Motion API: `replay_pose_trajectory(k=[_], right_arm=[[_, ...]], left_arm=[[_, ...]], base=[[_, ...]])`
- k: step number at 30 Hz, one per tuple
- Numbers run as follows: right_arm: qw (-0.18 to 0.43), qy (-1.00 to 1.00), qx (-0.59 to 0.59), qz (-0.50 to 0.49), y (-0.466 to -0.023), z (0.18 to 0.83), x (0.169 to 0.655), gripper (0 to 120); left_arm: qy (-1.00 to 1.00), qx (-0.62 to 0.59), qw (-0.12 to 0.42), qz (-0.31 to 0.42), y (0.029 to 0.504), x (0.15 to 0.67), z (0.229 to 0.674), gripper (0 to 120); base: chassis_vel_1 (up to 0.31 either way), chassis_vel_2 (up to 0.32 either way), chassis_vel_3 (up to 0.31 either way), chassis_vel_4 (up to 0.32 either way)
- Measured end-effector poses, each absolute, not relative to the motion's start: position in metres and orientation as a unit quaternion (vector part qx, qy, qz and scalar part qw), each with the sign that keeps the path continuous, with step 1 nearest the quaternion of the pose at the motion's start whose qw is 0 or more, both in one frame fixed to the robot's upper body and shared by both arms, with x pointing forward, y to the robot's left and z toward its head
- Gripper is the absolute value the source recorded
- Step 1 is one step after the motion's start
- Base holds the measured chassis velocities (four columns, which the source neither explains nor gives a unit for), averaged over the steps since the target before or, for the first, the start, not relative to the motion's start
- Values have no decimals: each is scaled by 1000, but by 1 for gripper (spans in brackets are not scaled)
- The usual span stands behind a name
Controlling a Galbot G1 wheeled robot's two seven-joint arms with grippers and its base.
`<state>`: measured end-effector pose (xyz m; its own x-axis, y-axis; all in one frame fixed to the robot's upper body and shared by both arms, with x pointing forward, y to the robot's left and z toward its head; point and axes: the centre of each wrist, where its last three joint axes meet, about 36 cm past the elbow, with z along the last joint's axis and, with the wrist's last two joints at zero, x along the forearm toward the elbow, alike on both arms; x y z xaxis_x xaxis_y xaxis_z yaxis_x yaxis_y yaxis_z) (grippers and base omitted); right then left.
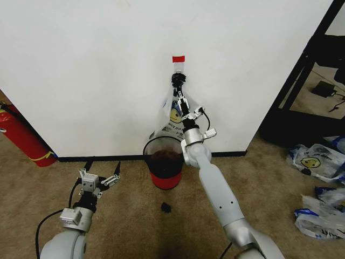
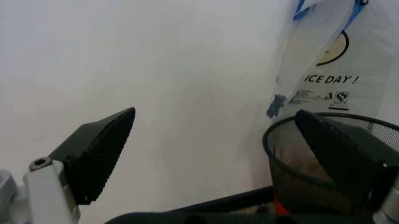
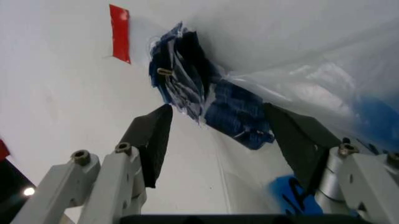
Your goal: Pick up the garbage bag from the wall and place it over the trash bin.
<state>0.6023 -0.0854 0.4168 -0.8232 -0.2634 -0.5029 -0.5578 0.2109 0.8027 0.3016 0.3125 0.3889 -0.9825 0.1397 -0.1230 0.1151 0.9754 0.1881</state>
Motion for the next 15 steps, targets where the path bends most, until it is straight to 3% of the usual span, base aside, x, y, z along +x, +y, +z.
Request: replay_pose_trajectory(k=[15], right_arm=[[125,776,-278,552,-83,408,603,58]], left_arm=[[991,64,69,90,308,299,383,100]], base=[[0,0,0,0]])
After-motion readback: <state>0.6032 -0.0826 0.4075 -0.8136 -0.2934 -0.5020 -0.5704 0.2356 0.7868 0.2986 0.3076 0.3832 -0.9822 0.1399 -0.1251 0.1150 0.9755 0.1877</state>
